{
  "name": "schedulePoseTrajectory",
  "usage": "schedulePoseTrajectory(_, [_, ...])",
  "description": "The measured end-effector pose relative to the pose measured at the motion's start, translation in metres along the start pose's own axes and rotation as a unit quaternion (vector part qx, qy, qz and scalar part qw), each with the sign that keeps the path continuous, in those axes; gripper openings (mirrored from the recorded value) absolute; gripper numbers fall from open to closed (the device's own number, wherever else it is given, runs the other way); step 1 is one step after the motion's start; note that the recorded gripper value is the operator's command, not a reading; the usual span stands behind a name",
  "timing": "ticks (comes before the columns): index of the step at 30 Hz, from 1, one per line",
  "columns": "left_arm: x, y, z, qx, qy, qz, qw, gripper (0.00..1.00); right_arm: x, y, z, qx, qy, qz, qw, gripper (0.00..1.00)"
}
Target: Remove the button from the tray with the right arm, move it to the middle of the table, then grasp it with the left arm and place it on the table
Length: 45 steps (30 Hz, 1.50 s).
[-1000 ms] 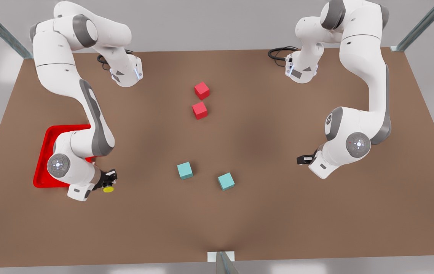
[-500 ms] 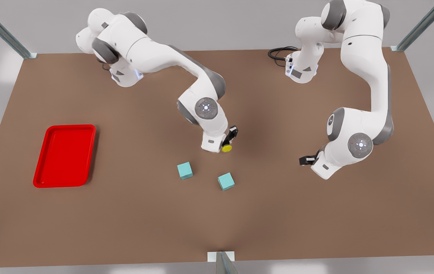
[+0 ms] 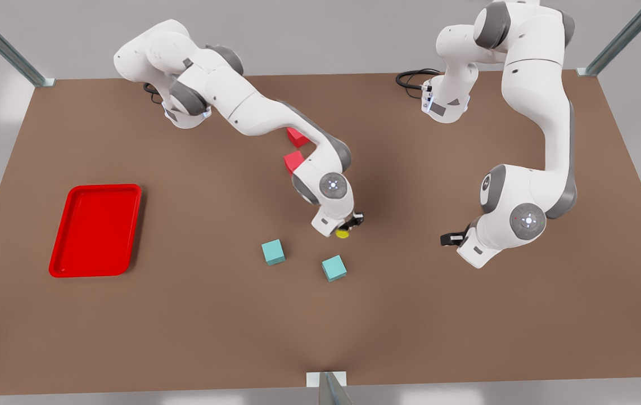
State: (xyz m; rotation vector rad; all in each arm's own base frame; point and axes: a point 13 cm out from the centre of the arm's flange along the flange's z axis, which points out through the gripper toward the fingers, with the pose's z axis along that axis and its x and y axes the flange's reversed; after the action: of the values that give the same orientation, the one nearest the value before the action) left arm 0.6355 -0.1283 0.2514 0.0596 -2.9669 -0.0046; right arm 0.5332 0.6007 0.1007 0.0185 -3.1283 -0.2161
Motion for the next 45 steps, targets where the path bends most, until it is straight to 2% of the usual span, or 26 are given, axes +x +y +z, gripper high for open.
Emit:
schedulePoseTrajectory(3, [-0.001,0.0,0.0,0.0,-0.001,0.0,1.0,1.0,-0.008,0.012,-0.013,-0.02,-0.02,0.029,0.999,1.0])
schedulePoseTrajectory(6, [-0.003,-0.009,-0.008,0.003,-0.01,0.006,1.0,1.0,-0.037,0.011,-0.162,-0.072,-0.042,0.072,0.994,1.0])
schedulePoseTrajectory(8, [0.002,-0.07,-0.026,0.013,-0.03,0.048,0.998,1.0,-0.067,-0.079,-0.256,-0.083,-0.025,0.127,0.988,1.0])
schedulePoseTrajectory(13, [0.058,-0.221,-0.009,0.015,-0.034,0.138,0.99,1.0,-0.131,-0.436,-0.356,0.006,-0.044,0.275,0.96,1.0])
schedulePoseTrajectory(15, [0.073,-0.255,0.011,0.008,-0.033,0.15,0.988,1.0,-0.122,-0.492,-0.391,0.034,-0.054,0.274,0.96,1.0])
schedulePoseTrajectory(18, [0.079,-0.279,0.041,-0.016,-0.041,0.148,0.988,1.0,-0.062,-0.569,-0.459,0.07,-0.054,0.296,0.951,1.0])
schedulePoseTrajectory(20, [0.077,-0.282,0.058,-0.036,-0.049,0.142,0.988,1.0,-0.056,-0.592,-0.451,0.07,-0.026,0.29,0.954,1.0])
schedulePoseTrajectory(22, [0.073,-0.284,0.075,-0.05,-0.056,0.132,0.988,1.0,-0.089,-0.581,-0.432,0.068,-0.014,0.253,0.965,1.0])
schedulePoseTrajectory(25, [0.071,-0.292,0.087,-0.054,-0.067,0.113,0.99,1.0,-0.099,-0.569,-0.417,0.07,0.0,0.207,0.976,1.0])
schedulePoseTrajectory(38, [0.083,-0.315,0.126,-0.054,-0.077,0.035,0.995,1.0,-0.094,-0.59,-0.412,0.071,0.021,0.119,0.99,1.0])
schedulePoseTrajectory(45, [0.081,-0.322,0.162,-0.068,-0.091,0.026,0.993,1.0,-0.097,-0.578,-0.409,0.067,0.023,0.078,0.994,1.0])
